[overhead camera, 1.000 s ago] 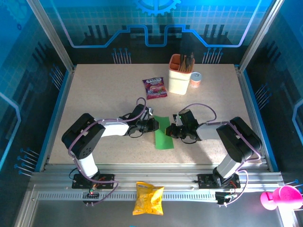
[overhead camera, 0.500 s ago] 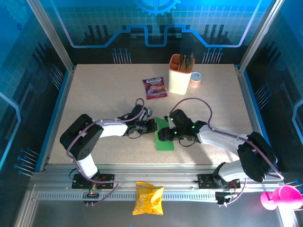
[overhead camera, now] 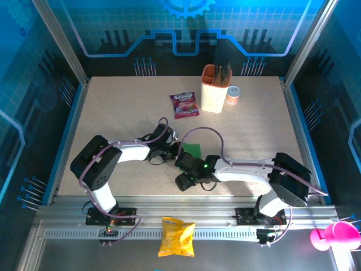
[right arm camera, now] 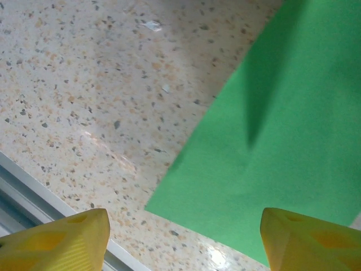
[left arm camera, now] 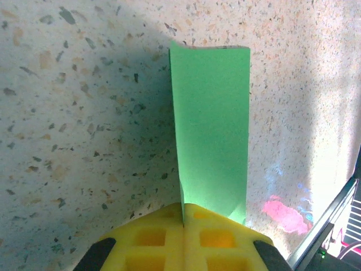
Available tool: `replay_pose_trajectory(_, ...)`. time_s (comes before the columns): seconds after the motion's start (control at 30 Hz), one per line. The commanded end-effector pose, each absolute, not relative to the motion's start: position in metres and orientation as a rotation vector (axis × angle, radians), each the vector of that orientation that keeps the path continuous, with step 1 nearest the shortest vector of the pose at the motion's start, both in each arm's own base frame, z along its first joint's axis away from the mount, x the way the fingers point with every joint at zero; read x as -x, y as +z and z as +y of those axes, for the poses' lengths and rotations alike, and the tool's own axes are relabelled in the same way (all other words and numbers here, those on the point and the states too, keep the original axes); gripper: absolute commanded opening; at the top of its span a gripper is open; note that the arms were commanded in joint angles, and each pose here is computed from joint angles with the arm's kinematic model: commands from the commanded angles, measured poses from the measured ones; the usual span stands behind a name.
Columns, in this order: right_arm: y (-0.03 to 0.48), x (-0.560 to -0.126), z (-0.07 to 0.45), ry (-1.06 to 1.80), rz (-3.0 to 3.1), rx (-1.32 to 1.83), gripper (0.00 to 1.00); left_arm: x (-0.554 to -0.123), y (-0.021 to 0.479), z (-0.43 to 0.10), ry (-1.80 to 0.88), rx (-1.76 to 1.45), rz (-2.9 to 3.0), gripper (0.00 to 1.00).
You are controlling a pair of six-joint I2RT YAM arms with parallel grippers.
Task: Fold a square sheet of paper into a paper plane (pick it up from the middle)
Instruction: Third fold the triangle at the center of the table.
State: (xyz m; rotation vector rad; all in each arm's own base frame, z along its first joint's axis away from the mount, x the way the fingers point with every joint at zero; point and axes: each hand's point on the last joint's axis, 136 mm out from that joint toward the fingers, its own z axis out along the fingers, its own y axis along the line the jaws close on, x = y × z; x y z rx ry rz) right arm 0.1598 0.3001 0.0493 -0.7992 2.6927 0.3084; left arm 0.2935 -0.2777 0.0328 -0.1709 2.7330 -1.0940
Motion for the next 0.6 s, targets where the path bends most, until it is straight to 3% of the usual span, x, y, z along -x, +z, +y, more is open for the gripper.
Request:
replay_pose_trajectory(0.0,0.048,-0.166,0.299,0.172,2.672,0.824,0.72,-0.293,0.039,-0.278,-1.126,0.185,2.748,0.0)
replay_pose_trajectory(0.1,0.045,-0.169,0.301,0.144,2.672,0.823,0.7,-0.293,0.038,-0.277,-1.125,0.186,2.749,0.0)
replay_pose_trajectory(0.27,0.049,-0.174,0.301,0.133,2.66,0.812,0.51,-0.292,0.035,-0.275,-1.123,0.19,2.753,0.0)
replay_pose_trajectory(0.57,0.061,-0.182,0.299,0.203,2.656,0.789,0.03,-0.291,0.032,-0.274,-1.121,0.19,2.757,0.0)
